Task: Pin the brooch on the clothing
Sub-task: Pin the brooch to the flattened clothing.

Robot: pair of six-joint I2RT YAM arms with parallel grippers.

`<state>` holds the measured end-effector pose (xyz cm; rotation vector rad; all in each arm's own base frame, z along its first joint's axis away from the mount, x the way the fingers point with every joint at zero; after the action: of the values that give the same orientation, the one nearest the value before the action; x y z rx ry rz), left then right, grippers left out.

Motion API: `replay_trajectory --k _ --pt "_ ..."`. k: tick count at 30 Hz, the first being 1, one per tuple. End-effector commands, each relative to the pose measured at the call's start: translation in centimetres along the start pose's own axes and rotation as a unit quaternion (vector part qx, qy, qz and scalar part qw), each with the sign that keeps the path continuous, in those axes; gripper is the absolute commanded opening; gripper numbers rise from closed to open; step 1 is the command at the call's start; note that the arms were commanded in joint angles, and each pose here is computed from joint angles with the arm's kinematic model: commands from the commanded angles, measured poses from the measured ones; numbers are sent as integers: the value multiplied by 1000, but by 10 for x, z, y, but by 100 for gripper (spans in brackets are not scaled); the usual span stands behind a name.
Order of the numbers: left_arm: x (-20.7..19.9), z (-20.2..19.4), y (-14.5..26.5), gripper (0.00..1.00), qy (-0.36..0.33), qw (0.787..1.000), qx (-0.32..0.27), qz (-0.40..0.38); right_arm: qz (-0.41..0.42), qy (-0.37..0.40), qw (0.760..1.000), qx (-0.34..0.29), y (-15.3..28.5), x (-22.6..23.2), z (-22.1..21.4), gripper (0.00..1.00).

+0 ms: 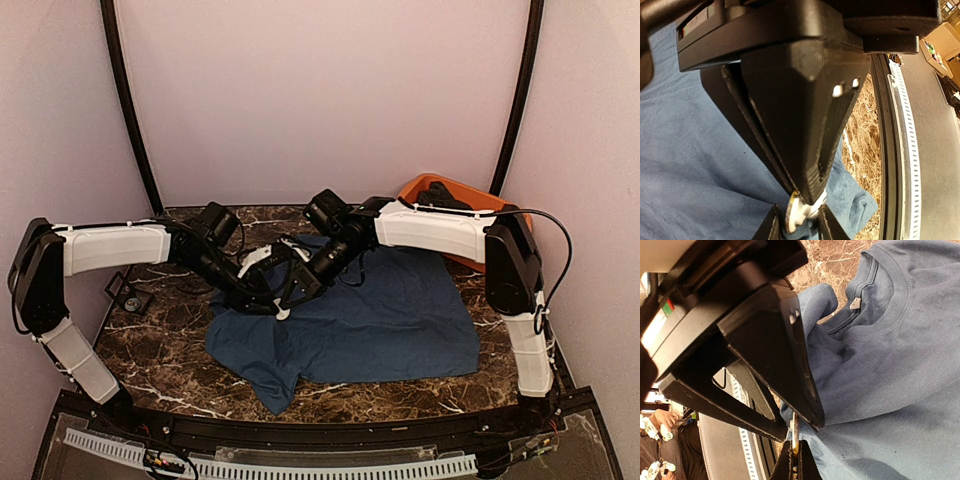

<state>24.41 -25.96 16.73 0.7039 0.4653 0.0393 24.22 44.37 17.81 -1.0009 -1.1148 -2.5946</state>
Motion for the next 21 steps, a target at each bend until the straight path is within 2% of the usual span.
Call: replay_trajectory --k 1,21 --pt "3 0 -1 23 7 1000 1 -2 13 35 999 -22 12 22 13 0" --pt "7 2 -5 24 20 1000 -2 0 15 37 999 -22 12 23 14 0"
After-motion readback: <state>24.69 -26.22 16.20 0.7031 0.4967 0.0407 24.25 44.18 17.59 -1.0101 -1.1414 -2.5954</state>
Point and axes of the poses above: each gripper's point midway between its finger pads, its own y axis back along the fingers, its own x axis along the line the jaws close on, z = x × y, the point moved 5 cm from there along y, back along the fingers, and after that the axes turned 7 degrees about y, right-handed, at the moved point
